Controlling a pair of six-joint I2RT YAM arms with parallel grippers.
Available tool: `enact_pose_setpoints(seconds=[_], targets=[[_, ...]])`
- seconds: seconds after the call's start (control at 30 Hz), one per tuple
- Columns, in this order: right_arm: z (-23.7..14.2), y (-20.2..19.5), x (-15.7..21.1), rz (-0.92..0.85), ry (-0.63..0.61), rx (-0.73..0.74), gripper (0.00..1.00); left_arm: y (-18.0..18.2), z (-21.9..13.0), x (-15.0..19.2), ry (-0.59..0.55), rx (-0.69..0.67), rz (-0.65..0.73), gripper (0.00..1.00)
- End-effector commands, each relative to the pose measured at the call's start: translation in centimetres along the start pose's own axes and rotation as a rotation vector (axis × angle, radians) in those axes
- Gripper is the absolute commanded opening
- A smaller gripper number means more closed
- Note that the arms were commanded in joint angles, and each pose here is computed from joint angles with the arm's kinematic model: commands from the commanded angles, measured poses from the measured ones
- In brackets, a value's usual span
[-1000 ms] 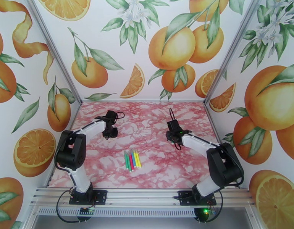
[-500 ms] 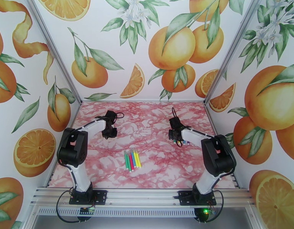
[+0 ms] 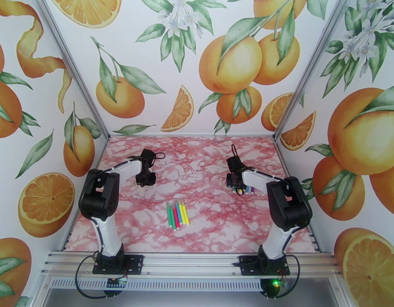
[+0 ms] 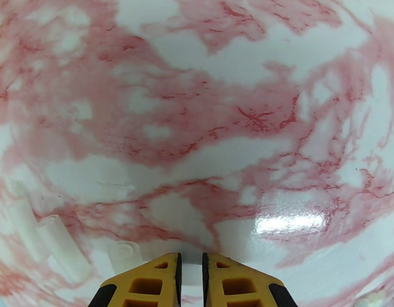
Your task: Open the pen caps
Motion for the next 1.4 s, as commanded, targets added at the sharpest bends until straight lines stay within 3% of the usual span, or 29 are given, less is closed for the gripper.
enact_pose_setpoints(seconds=[0.0, 0.63, 0.9, 1.13, 1.27, 1.37], targets=[[1.1, -0.7, 0.9, 0.021, 0.036, 0.028, 0.24, 0.3, -0.5, -1.0, -0.028, 0.002, 0.002, 0.15], [-1.8, -1.0, 0.0, -0.014, -0.042, 0.038, 0.33, 0.4, -2.6, -1.2, -0.065, 0.011, -0.009, 0.29], [-6.3, 1.9, 0.6, -0.199, -0.142, 0.076, 0.41, 0.1, -5.4, -1.4, -0.110, 0.063, -0.014, 0.37], [-9.9, 6.1, 3.2, -0.257, -0.130, -0.178, 0.40, 0.2, -9.1, -0.9, -0.181, 0.091, -0.019, 0.39], [-11.4, 8.4, 6.0, -0.317, -0.093, -0.331, 0.40, -1.0, -11.1, 0.2, -0.261, 0.221, -0.011, 0.48], [-11.8, 9.3, 8.0, -0.361, -0.063, -0.368, 0.40, -1.9, -12.2, 1.8, -0.312, 0.321, -0.023, 0.56]])
Point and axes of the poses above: each hand's point on the last joint's axis, 136 mm out from that joint toward the fingers, its own z axis out along the fingers, its own y axis along the line the jaws close on, x = y × z, the point moved 5 cm from there along -z, back along the fingers, and after that the axes turned 6 degrees about z, right-handed, at the moved point
